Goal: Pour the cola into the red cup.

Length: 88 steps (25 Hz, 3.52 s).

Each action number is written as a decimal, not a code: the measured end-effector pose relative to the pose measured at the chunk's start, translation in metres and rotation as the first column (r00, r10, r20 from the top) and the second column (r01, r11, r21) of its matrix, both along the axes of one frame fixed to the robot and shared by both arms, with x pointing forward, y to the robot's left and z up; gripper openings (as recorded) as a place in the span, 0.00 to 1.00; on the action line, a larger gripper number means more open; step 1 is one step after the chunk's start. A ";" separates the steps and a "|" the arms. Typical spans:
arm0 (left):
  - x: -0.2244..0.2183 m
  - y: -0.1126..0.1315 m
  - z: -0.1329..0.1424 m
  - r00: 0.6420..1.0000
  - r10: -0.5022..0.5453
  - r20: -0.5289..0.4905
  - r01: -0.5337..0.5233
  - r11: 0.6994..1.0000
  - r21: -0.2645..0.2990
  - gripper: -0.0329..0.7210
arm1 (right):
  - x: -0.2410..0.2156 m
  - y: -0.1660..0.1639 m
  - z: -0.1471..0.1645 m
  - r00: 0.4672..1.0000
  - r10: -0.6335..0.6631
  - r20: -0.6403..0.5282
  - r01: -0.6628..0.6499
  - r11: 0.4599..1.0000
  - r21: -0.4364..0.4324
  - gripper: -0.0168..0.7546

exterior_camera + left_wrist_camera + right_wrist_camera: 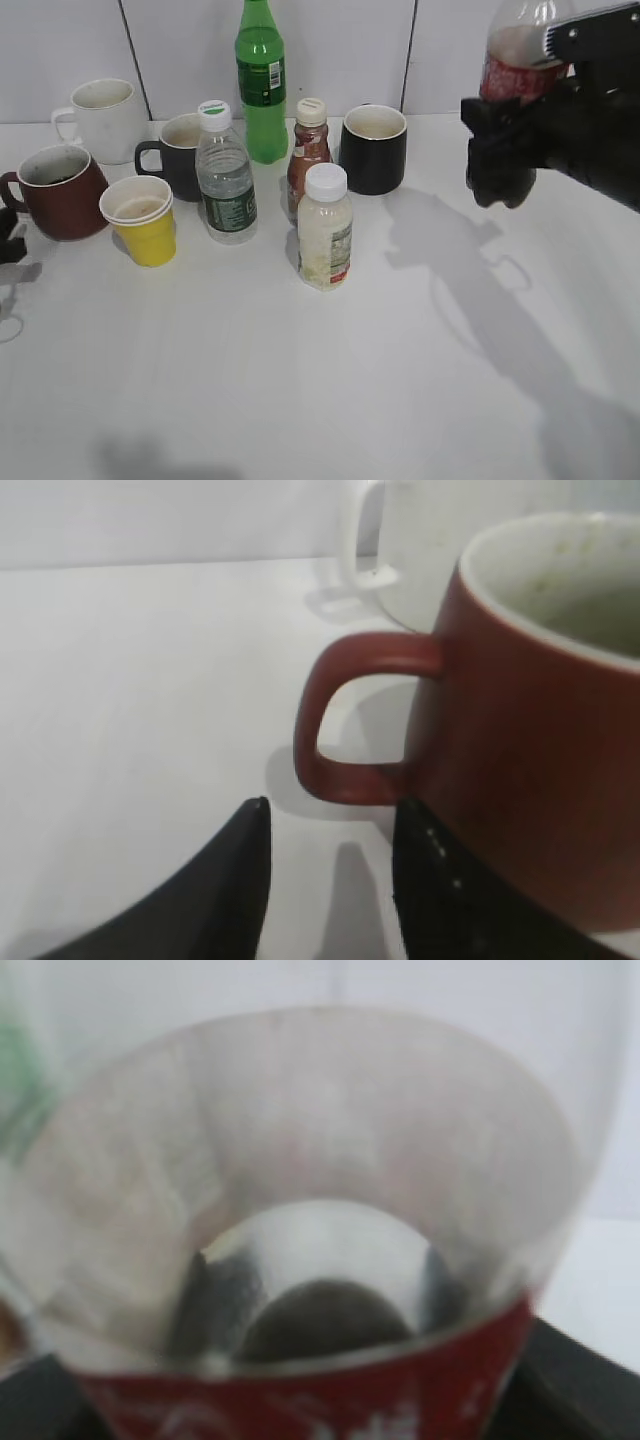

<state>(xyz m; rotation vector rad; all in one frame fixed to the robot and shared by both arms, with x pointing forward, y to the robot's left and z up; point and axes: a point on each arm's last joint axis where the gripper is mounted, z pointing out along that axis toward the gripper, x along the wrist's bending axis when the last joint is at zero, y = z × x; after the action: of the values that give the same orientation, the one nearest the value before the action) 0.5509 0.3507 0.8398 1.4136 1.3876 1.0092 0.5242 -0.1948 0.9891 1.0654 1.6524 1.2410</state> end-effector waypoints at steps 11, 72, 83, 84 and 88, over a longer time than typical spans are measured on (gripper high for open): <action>-0.076 -0.019 0.083 0.990 -0.011 0.141 0.007 0.999 0.032 0.47 | 0.032 -0.022 -0.059 0.985 -0.166 0.046 0.157 0.974 0.162 0.65; -0.296 -0.036 0.237 0.943 0.114 -0.312 -0.114 0.993 0.018 0.47 | -0.249 -0.089 0.097 0.909 -0.004 -0.417 -0.012 0.999 -0.036 0.79; -0.306 -0.047 0.223 0.970 -0.044 -0.238 0.048 0.999 0.013 0.47 | -0.285 -0.107 0.067 0.956 -0.027 -0.291 0.012 0.999 -0.052 0.79; -0.307 -0.047 0.223 0.971 -0.044 -0.236 0.048 0.999 0.013 0.47 | -0.284 -0.106 0.067 0.957 -0.025 -0.289 0.011 0.999 -0.051 0.79; -0.307 -0.047 0.223 0.970 -0.046 -0.237 0.050 0.999 0.013 0.47 | -0.283 -0.106 0.067 0.961 -0.023 -0.277 0.011 0.999 -0.048 0.79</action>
<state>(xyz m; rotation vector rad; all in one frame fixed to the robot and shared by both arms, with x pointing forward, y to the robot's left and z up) 0.2443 0.3038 1.0627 1.6155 1.5091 0.8452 0.2408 -0.3008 1.0560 1.2684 1.8676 1.0736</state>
